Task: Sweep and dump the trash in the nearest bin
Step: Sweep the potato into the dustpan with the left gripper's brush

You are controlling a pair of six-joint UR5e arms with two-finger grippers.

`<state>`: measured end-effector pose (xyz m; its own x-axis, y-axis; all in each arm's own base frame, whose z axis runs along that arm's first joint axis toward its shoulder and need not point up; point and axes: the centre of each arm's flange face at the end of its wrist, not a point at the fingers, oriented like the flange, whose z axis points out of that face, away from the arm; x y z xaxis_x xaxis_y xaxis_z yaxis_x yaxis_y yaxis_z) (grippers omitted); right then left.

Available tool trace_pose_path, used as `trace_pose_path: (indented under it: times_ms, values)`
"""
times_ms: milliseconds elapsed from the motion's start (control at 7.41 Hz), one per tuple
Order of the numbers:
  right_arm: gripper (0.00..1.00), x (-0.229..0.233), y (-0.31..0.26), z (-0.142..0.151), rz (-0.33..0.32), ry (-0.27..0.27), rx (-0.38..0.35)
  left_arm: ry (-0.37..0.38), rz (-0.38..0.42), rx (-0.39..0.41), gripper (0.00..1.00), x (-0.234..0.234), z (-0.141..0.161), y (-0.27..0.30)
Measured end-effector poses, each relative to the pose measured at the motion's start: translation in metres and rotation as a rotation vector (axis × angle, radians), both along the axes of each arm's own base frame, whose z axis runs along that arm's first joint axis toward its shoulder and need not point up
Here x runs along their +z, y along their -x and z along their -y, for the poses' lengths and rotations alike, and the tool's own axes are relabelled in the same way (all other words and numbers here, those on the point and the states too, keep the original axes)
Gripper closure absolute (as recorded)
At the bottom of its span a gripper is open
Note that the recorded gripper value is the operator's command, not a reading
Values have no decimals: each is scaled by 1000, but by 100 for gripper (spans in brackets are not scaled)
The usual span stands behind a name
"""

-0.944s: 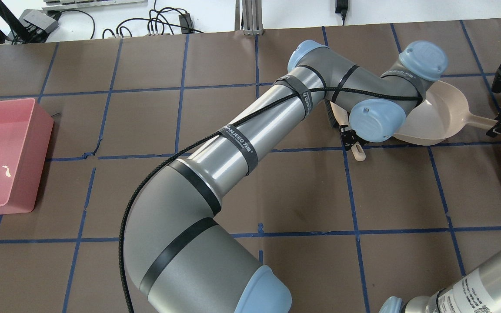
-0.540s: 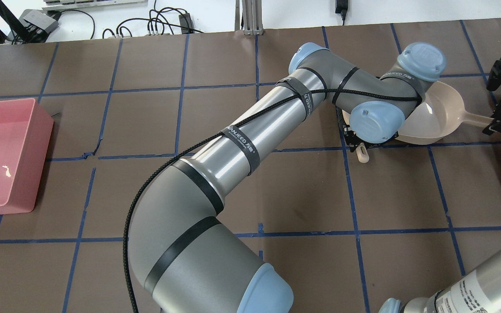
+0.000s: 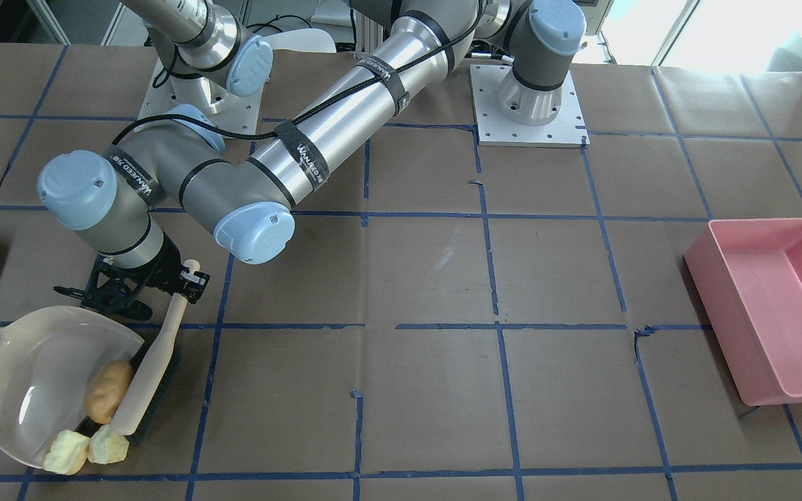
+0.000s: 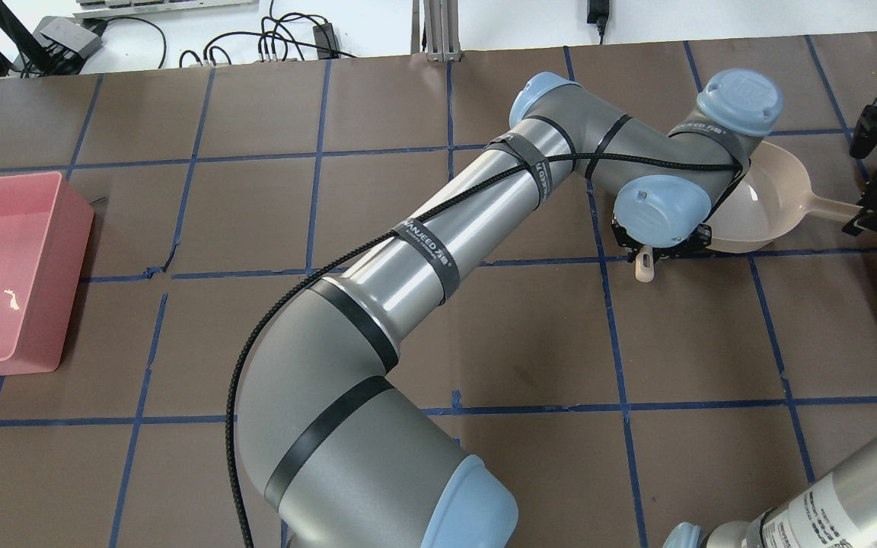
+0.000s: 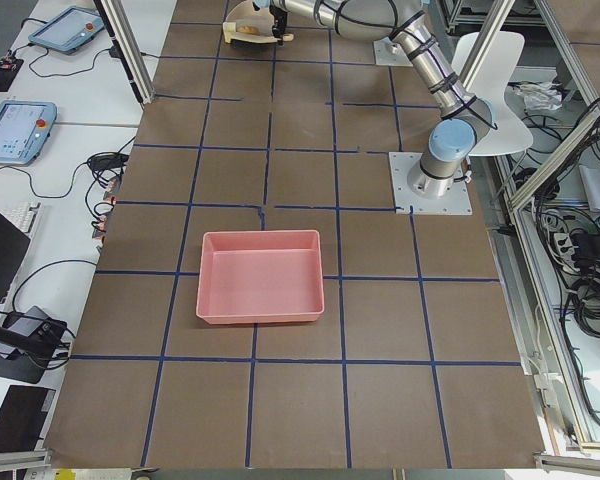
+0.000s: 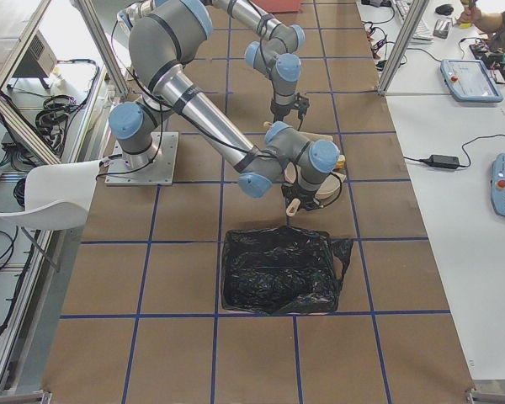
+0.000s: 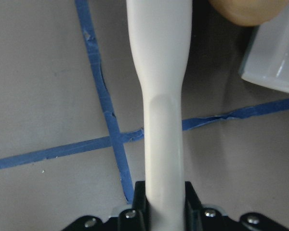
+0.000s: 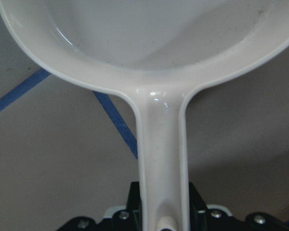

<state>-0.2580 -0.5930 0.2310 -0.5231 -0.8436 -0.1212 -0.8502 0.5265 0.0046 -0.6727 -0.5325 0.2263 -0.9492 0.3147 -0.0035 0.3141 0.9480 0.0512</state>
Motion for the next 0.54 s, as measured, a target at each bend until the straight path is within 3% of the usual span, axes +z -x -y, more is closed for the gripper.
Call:
trace_pose_path:
  times_ms: [540]
  values:
    - [84,0,-2,1,0,1,-2,36,-90,-303,100,8,0,12]
